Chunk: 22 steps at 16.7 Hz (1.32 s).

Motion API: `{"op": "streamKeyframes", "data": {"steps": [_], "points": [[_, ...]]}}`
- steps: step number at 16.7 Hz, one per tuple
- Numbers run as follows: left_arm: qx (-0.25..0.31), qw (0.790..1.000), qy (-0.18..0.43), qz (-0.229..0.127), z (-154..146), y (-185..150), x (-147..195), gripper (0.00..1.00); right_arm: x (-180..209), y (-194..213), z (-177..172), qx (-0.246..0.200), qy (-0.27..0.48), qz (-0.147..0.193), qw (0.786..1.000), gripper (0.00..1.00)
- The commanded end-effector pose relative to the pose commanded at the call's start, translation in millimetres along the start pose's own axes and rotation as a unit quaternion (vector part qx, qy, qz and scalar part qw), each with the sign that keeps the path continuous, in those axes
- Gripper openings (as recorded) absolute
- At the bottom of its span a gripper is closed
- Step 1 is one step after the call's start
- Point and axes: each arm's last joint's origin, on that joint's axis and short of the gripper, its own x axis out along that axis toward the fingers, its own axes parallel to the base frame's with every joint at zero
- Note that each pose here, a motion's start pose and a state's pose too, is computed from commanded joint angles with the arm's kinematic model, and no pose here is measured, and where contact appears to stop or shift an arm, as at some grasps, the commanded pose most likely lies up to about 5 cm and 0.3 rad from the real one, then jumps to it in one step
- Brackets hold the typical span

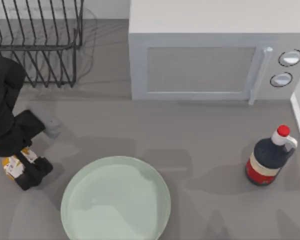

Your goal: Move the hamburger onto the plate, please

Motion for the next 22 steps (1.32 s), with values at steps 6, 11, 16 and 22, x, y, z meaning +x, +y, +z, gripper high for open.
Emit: {"op": "streamKeyframes", "data": {"steps": [6, 11, 16, 22], "points": [[0.0, 1.0, 0.003, -0.003, -1.3, -1.2, 9.7, 1.0, 0.0, 0.0, 0.0, 0.0, 0.0, 0.0, 1.0, 1.0], [0.0, 1.0, 0.003, -0.003, -1.3, -1.2, 9.7, 0.62, 0.0, 0.0, 0.0, 0.0, 0.0, 0.0, 1.0, 1.0], [0.0, 1.0, 0.003, -0.003, -1.3, -1.2, 9.7, 0.25, 0.0, 0.0, 0.0, 0.0, 0.0, 0.0, 1.0, 1.0], [0.0, 1.0, 0.003, -0.003, -1.3, -1.2, 9.7, 0.0, 0.0, 0.0, 0.0, 0.0, 0.0, 0.0, 1.0, 1.0]]}}
